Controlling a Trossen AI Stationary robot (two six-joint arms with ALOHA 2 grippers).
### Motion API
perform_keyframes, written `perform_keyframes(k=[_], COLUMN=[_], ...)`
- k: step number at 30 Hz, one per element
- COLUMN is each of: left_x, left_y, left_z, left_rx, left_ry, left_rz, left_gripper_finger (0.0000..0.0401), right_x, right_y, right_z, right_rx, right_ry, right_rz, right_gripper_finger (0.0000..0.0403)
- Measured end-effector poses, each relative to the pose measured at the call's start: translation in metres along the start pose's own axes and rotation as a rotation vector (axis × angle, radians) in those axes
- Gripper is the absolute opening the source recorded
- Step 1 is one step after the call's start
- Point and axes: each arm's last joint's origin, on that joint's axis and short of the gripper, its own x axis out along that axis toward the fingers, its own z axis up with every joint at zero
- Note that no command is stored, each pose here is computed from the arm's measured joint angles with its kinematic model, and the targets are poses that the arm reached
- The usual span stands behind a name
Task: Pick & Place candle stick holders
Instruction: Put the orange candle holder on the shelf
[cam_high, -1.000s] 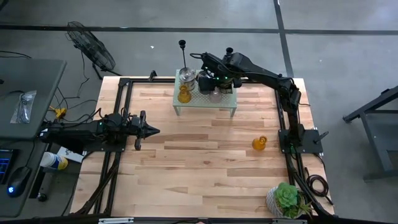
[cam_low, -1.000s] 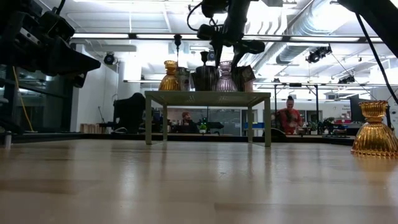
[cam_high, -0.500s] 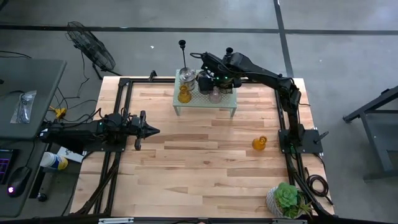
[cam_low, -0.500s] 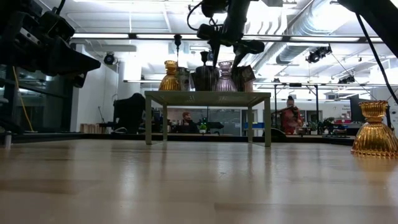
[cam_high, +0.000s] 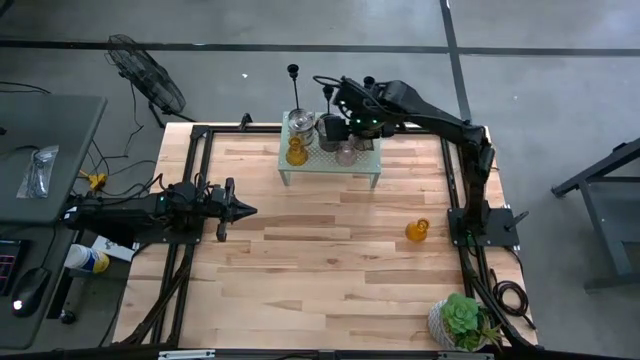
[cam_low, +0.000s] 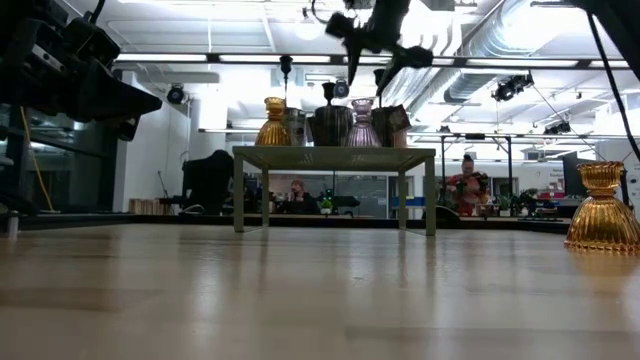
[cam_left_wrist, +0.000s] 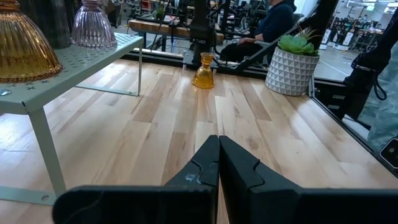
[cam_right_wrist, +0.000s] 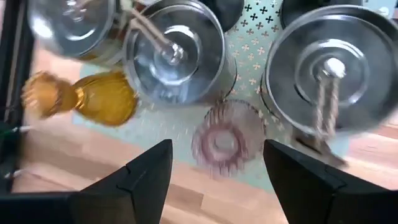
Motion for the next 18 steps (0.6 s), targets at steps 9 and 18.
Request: perform_keyframes(k=[9,18], left_x=[0.000,0.000], left_y=[0.000,0.000], left_z=[0.000,0.000], left_rx=[0.000,0.000], left_ry=[0.000,0.000], left_rz=[0.000,0.000], left_gripper_finger=[0.0000,0.0000], right_x=[-0.051,-0.068], right_y=[-0.014,-0.033], right_z=[-0.042,-0.092], right_rx=[-0.051,-0.022], right_ry=[0.015,0.048], right_rz=[-0.105,-0.118], right_gripper_finger=[0.0245,0.0245])
